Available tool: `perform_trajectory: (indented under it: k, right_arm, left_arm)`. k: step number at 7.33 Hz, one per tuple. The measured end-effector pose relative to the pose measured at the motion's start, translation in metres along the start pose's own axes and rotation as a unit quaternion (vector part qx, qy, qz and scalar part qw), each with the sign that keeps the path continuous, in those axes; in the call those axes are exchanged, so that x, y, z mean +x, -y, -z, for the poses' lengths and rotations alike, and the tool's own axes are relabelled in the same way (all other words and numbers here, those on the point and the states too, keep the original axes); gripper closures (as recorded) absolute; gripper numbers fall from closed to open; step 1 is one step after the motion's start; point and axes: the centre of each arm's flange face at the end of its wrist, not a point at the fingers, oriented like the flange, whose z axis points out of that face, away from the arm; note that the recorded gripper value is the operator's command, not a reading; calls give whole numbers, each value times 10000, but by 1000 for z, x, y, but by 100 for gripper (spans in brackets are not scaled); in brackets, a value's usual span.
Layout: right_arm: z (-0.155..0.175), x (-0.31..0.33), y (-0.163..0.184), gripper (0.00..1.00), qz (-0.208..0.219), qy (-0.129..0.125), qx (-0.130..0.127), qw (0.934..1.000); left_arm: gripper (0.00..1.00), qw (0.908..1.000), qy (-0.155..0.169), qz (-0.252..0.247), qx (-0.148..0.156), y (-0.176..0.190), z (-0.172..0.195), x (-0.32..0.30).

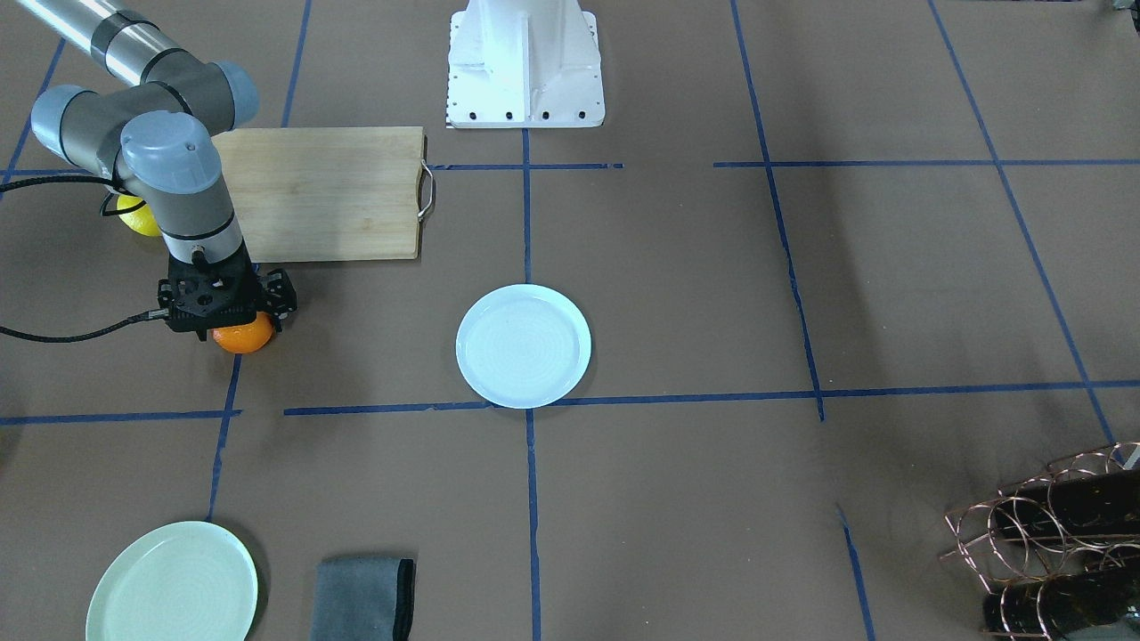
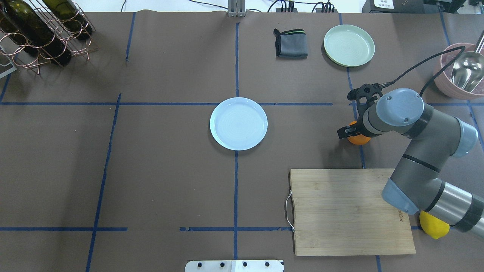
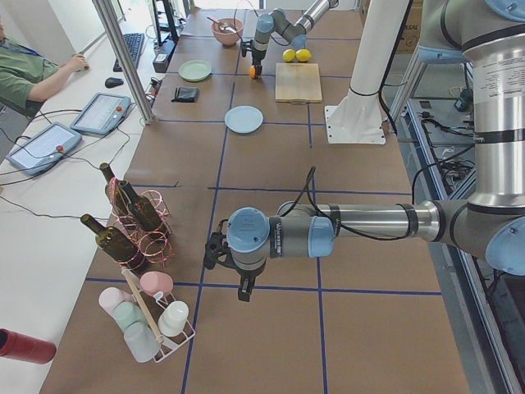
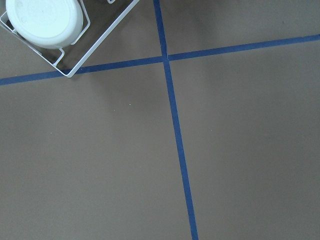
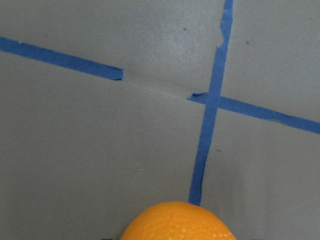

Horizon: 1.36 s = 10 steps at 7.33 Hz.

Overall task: Pick orange to plate
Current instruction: 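Close the right gripper on the orange and lift it, then carry the orange with the right gripper over the light blue plate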

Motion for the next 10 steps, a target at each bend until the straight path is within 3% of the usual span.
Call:
perform_trajectory:
  k: [1, 4, 7, 10]
  right_arm:
    - [1, -1, 1, 86, -18, 3, 9, 10000]
    - [34, -26, 28, 84, -145, 242, 241, 9993]
    - [97, -138, 100, 82, -845, 274, 160, 9959]
    - [100, -280, 147, 77, -1451, 91, 40, 9894]
  left_arm:
    - [0, 10000, 1, -4, 4, 1, 0, 0]
    - [0, 10000, 2, -7, 12, 0, 1, 1]
    - [0, 10000, 3, -5, 14, 0, 1, 1]
    - [0, 10000, 3, -6, 14, 0, 1, 1]
